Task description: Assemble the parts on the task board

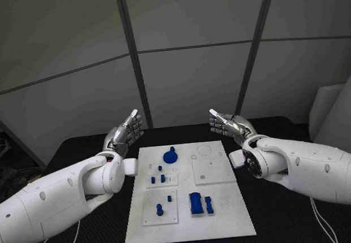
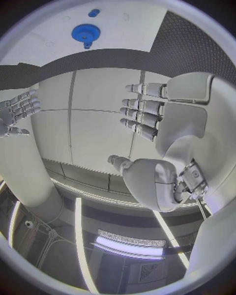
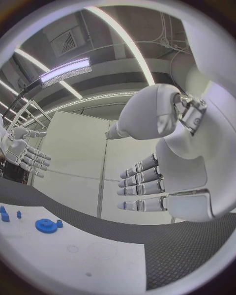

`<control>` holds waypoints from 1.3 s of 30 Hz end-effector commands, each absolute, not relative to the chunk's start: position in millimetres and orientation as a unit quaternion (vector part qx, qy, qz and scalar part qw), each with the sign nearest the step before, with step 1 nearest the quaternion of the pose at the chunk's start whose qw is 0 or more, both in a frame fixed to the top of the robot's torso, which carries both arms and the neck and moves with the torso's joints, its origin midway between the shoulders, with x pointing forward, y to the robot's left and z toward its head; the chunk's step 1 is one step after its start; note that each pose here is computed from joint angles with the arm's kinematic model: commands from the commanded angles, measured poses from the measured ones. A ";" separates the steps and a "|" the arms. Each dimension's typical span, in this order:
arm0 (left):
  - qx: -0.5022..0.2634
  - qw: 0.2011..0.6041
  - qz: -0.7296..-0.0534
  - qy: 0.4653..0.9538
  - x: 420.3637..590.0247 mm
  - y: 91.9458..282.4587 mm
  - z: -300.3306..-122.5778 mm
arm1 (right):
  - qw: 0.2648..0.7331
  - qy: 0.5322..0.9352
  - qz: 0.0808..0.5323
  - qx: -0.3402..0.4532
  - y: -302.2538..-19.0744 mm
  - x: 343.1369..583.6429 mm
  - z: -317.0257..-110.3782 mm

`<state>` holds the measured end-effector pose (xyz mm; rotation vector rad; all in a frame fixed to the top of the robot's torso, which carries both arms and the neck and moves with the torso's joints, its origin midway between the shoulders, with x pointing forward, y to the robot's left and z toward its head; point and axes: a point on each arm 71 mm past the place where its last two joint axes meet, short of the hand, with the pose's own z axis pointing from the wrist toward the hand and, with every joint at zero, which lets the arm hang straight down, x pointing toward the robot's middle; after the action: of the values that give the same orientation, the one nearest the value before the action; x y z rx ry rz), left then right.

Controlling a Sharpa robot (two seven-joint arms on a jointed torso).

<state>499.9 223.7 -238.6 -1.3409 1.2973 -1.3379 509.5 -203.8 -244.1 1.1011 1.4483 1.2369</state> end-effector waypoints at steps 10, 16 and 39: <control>-0.499 0.492 -0.507 0.502 462.6 193.1 -224.4 | 0.493 0.504 0.507 0.496 -193.3 465.0 -225.1; -0.498 0.493 -0.507 0.502 461.8 192.4 -224.2 | 0.493 0.502 0.507 0.498 -192.4 461.8 -224.2; -0.498 0.493 -0.507 0.502 461.8 192.4 -224.2 | 0.493 0.502 0.507 0.498 -192.4 461.8 -224.2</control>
<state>461.6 192.9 -227.9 -1.2452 1.2391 -1.2169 461.7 -192.4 -226.4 1.2214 1.2335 1.2256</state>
